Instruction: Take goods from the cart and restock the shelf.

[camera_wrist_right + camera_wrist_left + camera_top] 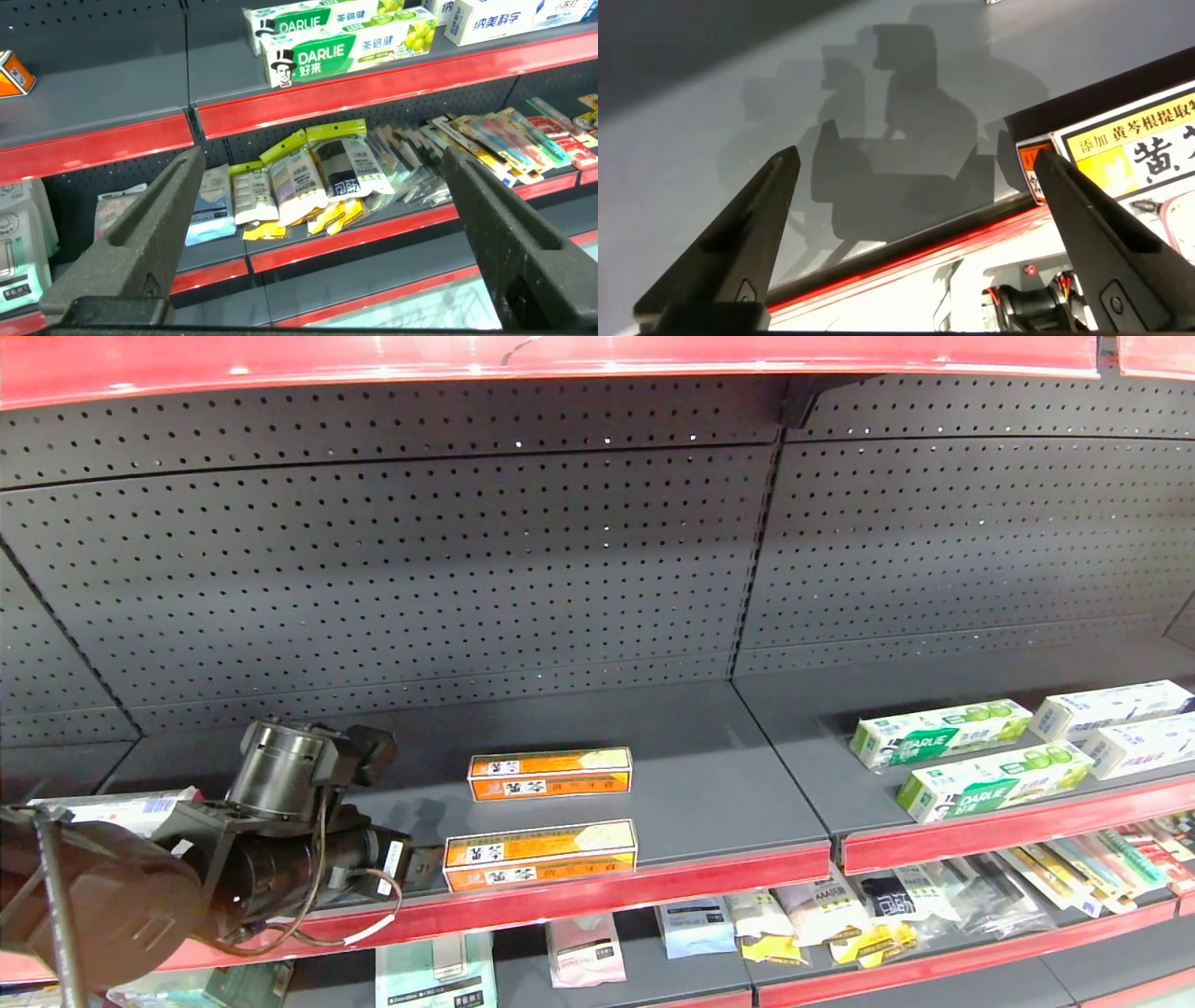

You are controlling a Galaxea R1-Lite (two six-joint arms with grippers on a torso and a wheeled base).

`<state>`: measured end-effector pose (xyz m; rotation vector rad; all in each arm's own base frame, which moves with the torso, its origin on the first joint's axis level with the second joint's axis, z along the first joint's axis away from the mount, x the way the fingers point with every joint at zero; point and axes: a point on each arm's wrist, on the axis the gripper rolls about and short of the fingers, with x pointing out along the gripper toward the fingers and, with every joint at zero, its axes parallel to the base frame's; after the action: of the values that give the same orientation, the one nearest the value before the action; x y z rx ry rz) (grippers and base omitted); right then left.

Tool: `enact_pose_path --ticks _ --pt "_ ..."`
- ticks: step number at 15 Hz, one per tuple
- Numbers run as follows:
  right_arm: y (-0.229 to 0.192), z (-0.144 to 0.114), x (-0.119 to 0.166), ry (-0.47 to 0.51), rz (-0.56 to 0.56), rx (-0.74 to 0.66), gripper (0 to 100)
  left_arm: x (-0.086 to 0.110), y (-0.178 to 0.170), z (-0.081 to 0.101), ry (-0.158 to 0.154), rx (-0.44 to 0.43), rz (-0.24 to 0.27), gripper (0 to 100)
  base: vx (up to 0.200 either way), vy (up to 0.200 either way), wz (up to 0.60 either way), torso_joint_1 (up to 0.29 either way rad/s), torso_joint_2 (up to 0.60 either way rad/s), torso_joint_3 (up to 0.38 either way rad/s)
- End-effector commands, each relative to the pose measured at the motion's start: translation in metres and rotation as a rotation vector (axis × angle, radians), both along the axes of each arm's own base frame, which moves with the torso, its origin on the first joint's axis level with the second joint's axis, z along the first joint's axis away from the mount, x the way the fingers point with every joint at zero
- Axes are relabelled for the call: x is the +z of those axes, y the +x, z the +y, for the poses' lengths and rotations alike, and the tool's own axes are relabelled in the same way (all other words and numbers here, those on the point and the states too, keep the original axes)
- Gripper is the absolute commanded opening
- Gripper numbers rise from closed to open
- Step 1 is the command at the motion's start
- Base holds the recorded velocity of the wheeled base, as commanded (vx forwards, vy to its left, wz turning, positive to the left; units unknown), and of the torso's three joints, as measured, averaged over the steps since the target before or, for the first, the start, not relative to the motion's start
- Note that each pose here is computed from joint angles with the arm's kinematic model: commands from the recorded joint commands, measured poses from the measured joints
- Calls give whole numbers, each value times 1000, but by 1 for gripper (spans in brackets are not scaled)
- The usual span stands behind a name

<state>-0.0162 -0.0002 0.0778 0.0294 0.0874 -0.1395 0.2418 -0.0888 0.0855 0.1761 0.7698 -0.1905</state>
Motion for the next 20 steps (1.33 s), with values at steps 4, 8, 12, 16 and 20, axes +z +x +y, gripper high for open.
enact_pose_path --ticks 4,8,12,16,20 --pt "0 0 0 0 1 0 100 -2 0 -2 3 -5 8 100 0 0 0 0 0 0" --pt "0 0 0 0 1 0 100 15 -5 4 -19 7 -54 100 0 0 0 0 0 0" --pt "0 0 0 0 1 0 100 54 -44 46 -30 85 -208 100 0 0 0 0 0 0" --pt "0 0 0 0 1 0 100 85 -162 93 -65 194 -404 100 0 0 0 0 0 0" --pt "0 0 0 0 1 0 100 56 -247 85 -139 98 -554 100 0 0 0 0 0 0"
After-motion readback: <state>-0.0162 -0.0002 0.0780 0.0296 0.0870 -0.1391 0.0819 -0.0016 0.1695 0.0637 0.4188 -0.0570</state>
